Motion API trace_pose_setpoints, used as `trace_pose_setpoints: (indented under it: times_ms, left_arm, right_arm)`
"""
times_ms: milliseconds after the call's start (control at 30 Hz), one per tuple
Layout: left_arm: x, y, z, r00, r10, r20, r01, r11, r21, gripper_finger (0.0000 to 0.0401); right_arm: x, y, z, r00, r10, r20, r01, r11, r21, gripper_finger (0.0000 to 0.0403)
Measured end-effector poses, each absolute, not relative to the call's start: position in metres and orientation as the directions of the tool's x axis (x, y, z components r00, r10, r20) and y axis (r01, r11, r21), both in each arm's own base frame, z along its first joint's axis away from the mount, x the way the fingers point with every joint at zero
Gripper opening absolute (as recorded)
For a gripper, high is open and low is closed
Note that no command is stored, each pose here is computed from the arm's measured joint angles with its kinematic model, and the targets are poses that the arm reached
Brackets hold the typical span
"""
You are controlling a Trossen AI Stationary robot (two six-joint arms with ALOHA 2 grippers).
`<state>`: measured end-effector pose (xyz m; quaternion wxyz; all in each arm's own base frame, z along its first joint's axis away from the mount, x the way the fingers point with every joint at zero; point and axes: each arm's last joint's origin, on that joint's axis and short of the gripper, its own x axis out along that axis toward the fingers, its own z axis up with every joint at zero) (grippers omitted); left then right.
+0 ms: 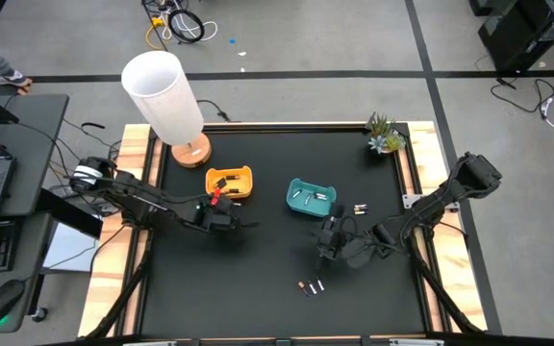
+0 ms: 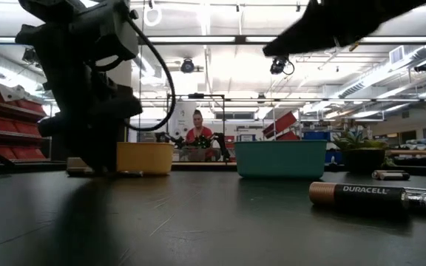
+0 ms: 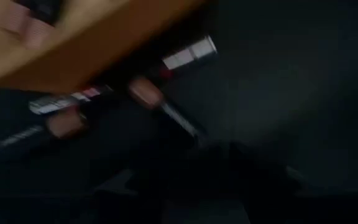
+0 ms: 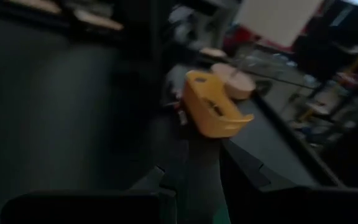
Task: Sort batteries
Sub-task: Put the black battery into the yellow bin
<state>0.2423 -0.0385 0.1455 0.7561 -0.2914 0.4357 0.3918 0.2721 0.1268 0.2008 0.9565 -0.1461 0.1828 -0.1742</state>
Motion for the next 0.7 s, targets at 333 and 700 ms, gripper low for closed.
trace_pose_setpoints:
  times_ms: [333, 700]
  left_arm:
    - [0.243, -0.032, 0.147, 0.31, 0.432, -0.847, -0.944, 0.246, -0.22, 0.0181]
    - [0.25, -0.032, 0.124, 0.241, 0.452, -0.859, -0.969, 0.064, -0.238, 0.0181]
  right_arm:
    - [0.26, 0.128, 0.178, 0.895, -0.212, -0.393, 0.067, 0.934, -0.352, 0.0077]
    - [0.239, 0.15, 0.164, 0.894, -0.055, -0.445, -0.113, 0.933, -0.342, 0.0077]
